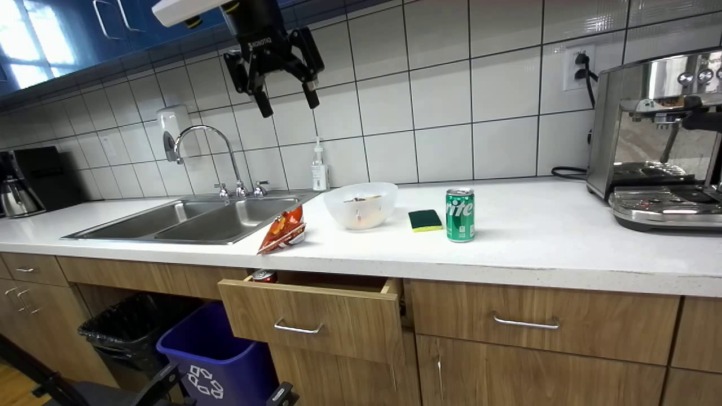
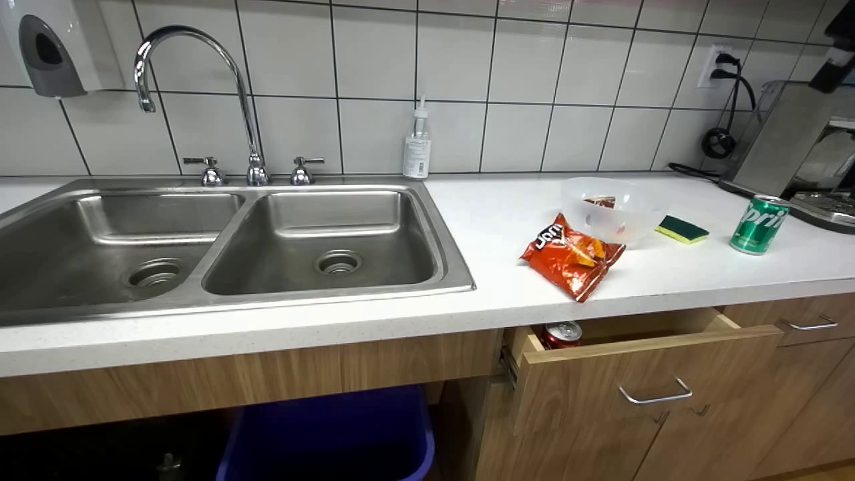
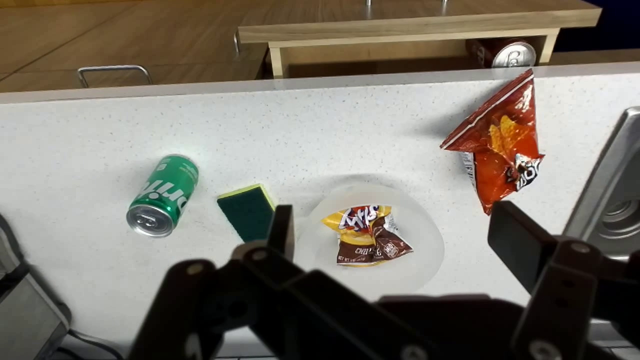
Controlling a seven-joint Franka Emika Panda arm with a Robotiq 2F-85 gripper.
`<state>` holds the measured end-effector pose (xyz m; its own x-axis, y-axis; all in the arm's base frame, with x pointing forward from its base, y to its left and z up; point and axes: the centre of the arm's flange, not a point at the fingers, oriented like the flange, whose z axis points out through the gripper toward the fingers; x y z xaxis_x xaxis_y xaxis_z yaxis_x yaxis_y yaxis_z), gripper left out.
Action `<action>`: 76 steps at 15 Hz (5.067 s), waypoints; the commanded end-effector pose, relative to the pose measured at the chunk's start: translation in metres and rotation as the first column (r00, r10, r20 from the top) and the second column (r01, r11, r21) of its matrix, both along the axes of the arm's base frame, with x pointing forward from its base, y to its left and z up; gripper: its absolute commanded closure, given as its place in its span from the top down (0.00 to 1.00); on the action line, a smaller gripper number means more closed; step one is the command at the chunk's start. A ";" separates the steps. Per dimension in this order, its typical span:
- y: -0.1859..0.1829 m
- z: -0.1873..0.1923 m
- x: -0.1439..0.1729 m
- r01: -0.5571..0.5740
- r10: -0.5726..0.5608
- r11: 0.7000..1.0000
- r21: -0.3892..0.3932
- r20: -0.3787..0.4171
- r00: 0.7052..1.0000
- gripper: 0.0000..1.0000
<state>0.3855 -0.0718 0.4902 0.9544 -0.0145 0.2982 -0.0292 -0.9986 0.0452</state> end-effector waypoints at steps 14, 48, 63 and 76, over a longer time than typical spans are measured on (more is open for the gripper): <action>0.021 -0.051 -0.014 0.064 -0.064 0.998 0.000 0.047 0.997 1.00; 0.047 -0.177 -0.004 0.013 -0.020 0.997 -0.079 -0.090 0.996 1.00; 0.071 -0.257 0.013 0.053 -0.069 0.991 -0.124 -0.133 0.989 1.00; 0.071 -0.259 0.016 0.076 -0.094 0.990 -0.120 -0.157 0.983 1.00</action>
<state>0.4020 -0.0008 0.2316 0.9869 -0.0727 0.1439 -0.0969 -0.9808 0.1691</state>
